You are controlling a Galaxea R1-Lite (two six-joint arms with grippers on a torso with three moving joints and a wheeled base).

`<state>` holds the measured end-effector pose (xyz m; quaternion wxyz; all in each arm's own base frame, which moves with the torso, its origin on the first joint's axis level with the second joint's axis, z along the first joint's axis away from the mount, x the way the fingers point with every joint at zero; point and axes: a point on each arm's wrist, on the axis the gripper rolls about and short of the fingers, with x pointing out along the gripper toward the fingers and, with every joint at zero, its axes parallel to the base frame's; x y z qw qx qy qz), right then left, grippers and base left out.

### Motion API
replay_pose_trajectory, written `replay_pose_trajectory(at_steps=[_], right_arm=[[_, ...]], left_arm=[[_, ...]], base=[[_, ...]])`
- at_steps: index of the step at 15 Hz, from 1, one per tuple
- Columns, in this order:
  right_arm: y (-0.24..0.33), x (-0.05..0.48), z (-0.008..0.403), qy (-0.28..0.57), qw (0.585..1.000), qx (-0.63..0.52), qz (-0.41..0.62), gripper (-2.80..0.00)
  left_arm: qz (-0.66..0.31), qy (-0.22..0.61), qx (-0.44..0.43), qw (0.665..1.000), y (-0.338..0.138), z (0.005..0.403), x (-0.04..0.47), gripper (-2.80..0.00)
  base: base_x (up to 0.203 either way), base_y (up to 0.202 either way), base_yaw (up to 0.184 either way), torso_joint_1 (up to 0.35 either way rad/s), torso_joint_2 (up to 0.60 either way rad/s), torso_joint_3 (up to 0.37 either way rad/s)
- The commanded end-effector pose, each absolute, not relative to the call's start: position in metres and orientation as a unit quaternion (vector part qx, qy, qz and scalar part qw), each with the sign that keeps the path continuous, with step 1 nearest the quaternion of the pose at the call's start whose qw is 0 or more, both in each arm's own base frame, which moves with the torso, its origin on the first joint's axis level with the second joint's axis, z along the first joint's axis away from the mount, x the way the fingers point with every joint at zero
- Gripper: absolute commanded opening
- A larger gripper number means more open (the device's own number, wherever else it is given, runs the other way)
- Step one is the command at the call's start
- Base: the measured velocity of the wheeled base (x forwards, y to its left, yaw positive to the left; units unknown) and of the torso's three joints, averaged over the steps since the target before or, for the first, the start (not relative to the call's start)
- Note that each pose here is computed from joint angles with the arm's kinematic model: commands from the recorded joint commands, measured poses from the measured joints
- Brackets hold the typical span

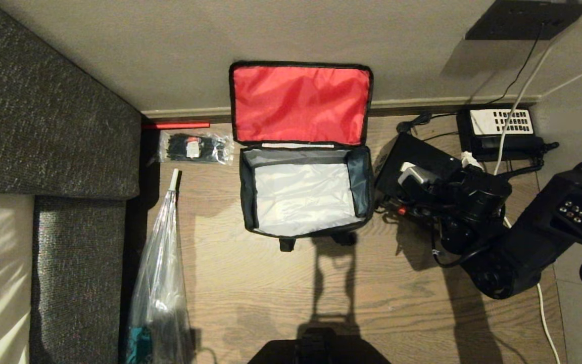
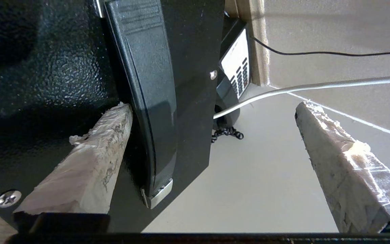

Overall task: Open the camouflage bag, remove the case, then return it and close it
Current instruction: Grip the handle again

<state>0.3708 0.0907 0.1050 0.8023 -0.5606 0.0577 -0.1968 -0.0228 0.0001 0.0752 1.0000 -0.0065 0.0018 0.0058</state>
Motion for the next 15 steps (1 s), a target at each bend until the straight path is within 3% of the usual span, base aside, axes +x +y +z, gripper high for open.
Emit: replay_pose_trajectory(at_steps=[1, 15], right_arm=[[0.093, 0.378, 0.106, 0.052, 0.798, -0.563, -0.206, 0.00], [0.086, 0.390, 0.092, 0.072, 0.777, -0.589, -0.208, 0.00]], left_arm=[[0.006, 0.003, -0.007, 1.000, 0.000, 0.074, -0.023, -2.80], [0.006, 0.003, -0.007, 1.000, 0.000, 0.074, -0.023, -2.80]], base=[[0.000, 0.000, 0.000, 0.000, 0.00, 0.000], [0.000, 0.000, 0.000, 0.000, 0.00, 0.000]])
